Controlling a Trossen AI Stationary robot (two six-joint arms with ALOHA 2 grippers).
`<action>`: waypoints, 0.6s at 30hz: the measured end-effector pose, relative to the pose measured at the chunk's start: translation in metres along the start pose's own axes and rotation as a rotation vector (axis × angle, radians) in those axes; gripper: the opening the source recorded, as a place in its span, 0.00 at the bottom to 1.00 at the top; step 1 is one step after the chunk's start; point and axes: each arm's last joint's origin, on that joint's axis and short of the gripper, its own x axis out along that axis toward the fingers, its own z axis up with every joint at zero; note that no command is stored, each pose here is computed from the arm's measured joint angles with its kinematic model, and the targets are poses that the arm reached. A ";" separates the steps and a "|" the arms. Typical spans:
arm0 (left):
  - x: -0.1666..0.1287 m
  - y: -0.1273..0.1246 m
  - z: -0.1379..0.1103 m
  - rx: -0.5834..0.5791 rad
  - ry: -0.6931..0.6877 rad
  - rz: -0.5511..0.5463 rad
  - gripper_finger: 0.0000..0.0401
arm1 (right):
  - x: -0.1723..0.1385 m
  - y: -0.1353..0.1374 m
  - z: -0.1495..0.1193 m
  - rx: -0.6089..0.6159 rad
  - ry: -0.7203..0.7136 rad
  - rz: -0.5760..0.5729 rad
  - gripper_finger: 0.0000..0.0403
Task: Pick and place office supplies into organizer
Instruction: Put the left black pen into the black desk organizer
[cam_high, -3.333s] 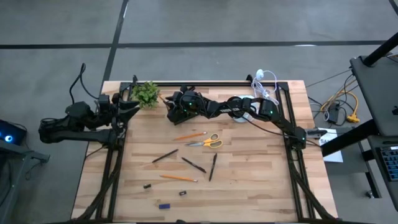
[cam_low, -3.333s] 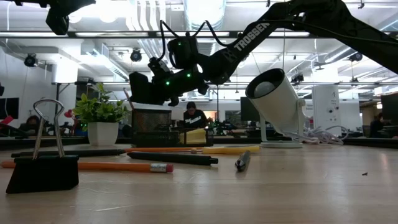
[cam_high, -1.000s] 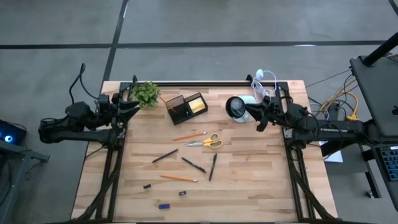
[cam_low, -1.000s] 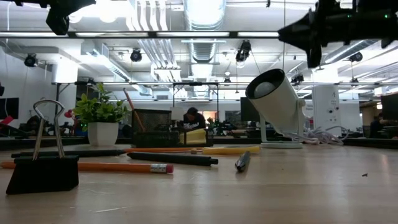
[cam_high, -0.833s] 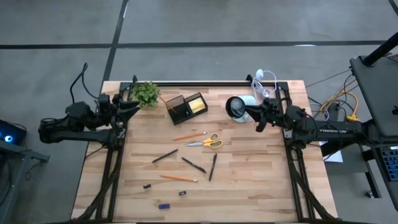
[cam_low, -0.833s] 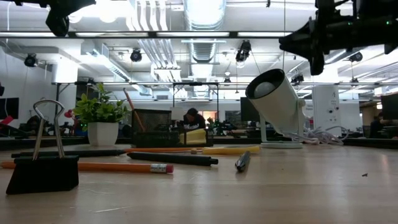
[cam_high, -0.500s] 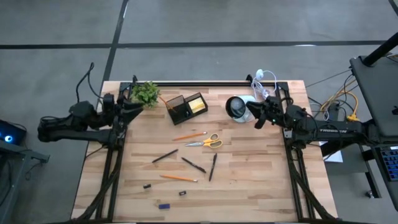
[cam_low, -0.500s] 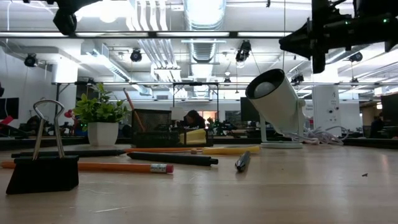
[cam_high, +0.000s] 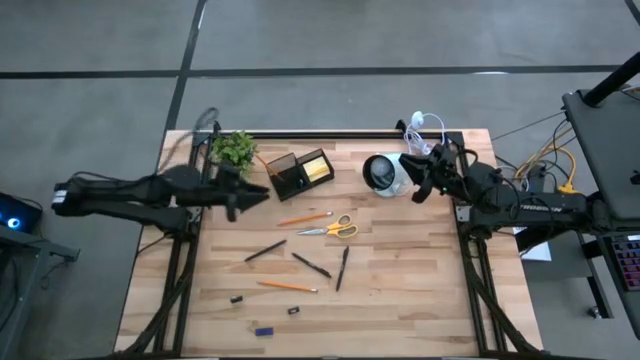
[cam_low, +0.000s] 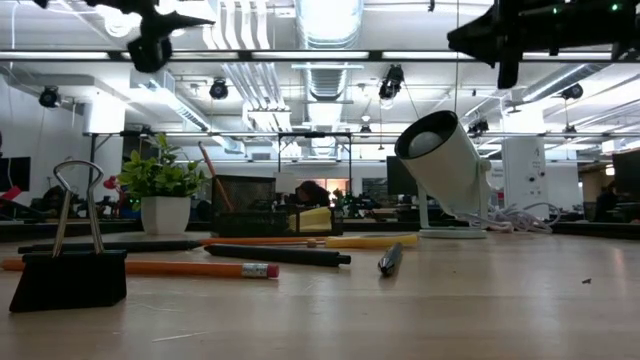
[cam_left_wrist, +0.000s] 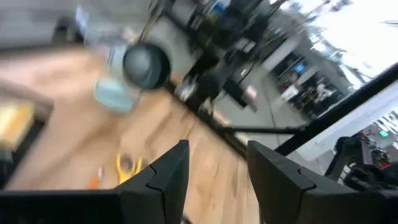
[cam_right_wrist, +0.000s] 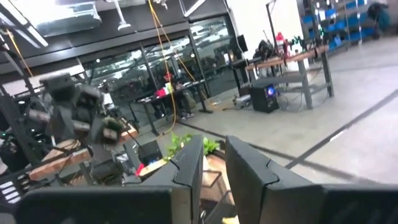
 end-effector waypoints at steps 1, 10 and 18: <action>0.006 0.001 -0.002 -0.031 0.025 0.012 0.36 | 0.000 0.001 0.002 -0.014 -0.007 0.002 0.15; 0.046 0.011 -0.030 -0.207 0.341 0.014 0.36 | 0.002 0.006 0.018 -0.045 -0.040 0.013 0.15; 0.061 0.015 -0.040 -0.215 0.527 0.165 0.36 | 0.002 0.006 0.015 -0.050 -0.009 0.012 0.15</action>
